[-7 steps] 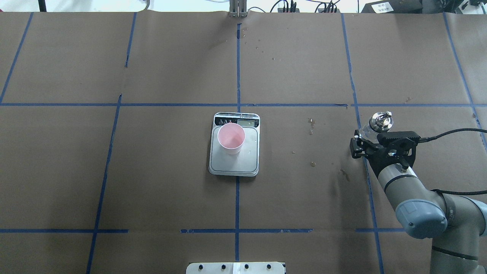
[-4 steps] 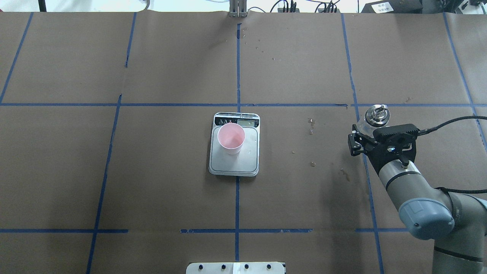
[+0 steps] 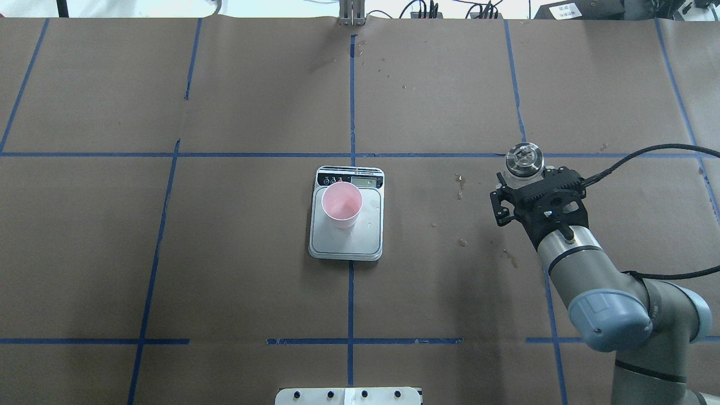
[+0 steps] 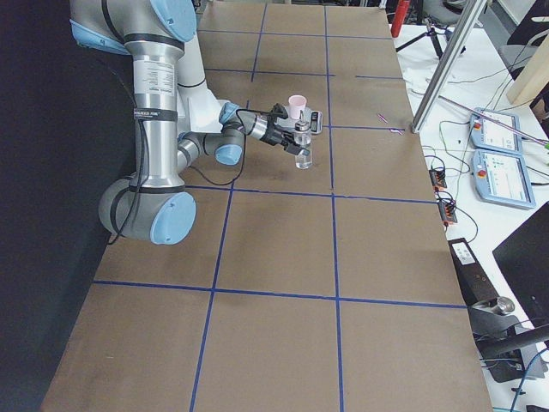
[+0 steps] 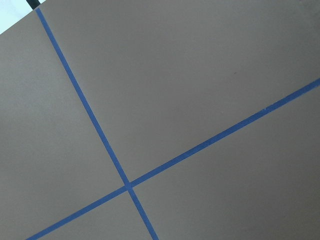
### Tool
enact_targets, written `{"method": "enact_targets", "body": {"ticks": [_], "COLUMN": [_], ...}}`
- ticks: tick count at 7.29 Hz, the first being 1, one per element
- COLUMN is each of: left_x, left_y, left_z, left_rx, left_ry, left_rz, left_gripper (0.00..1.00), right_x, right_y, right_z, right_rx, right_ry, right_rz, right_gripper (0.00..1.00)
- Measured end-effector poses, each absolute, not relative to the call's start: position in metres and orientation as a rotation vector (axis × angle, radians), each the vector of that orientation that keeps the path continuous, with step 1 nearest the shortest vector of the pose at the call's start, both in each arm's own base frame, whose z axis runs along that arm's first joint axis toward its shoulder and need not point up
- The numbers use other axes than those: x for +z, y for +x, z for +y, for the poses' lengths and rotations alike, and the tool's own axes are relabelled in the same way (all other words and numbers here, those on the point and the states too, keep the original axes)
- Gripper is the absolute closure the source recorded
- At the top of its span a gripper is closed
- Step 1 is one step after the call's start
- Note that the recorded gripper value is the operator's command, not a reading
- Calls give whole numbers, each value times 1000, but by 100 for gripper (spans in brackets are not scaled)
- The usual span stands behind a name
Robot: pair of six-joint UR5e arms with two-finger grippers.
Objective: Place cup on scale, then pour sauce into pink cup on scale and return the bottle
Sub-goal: 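Lift the bottle with the right gripper and carry it toward the cup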
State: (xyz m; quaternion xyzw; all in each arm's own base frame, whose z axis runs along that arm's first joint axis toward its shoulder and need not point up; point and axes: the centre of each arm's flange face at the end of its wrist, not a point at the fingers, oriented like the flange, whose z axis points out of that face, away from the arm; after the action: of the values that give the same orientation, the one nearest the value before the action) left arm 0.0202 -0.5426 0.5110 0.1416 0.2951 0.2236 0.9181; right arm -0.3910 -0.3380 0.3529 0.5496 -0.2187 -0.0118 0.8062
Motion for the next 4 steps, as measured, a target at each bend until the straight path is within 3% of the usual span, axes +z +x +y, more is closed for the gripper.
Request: {"method": "enact_targets", "body": {"ticks": [4], "left_x": [583], "left_y": [-21], "left_z": [-543], "left_rx": [406], "left_ry": [211], "left_rz": [655], "left_gripper": [0], "right_x": [291], "right_y": [-415], "right_z": [-352], "right_rx": [-166], "right_ry": [1279], "right_rz": [-339], "right_gripper": [100]}}
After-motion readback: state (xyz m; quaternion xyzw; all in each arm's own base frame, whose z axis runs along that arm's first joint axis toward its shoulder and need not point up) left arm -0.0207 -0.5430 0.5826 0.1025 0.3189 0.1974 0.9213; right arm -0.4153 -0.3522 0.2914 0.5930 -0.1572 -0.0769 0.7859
